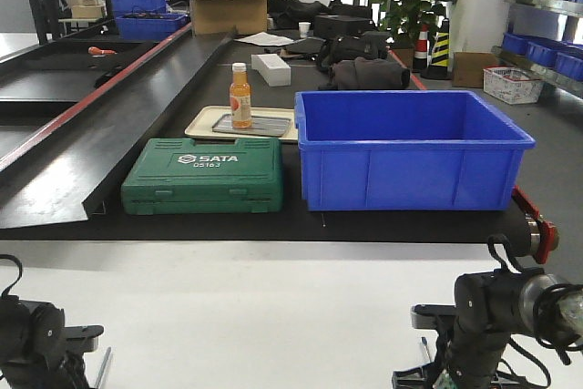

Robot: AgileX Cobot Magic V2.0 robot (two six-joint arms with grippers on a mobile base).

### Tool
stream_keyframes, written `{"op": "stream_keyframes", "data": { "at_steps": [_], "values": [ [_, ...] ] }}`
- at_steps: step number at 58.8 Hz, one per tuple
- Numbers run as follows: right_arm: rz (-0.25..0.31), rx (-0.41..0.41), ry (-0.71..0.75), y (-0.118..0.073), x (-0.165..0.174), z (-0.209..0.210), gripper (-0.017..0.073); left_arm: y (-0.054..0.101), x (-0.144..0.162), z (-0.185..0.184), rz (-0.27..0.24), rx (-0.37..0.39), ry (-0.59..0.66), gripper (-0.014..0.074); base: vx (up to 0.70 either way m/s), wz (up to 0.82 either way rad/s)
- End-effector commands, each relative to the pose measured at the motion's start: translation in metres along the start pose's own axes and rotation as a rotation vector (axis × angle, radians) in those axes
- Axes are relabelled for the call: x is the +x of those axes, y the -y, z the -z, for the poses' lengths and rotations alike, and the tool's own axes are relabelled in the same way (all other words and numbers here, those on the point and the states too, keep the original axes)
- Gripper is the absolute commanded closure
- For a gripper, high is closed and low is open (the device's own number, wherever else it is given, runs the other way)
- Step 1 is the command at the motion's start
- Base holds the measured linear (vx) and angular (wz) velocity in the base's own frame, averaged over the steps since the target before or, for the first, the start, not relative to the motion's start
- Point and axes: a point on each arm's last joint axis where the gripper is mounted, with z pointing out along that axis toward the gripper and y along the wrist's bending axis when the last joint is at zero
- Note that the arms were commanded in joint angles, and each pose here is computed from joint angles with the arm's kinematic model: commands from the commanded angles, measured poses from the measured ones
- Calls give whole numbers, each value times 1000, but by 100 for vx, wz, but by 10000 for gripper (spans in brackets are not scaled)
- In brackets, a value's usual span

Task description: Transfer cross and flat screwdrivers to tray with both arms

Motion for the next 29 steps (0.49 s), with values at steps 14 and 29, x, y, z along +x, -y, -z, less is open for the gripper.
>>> {"op": "stream_keyframes", "data": {
  "at_steps": [14, 29],
  "values": [
    [7, -15, 71, 0, -7, 18, 570, 2, -1, 10, -20, 7, -1, 424, 0, 0],
    [12, -16, 76, 0, -8, 18, 570, 3, 0, 13, -75, 8, 2, 600, 0, 0]
  ]
}}
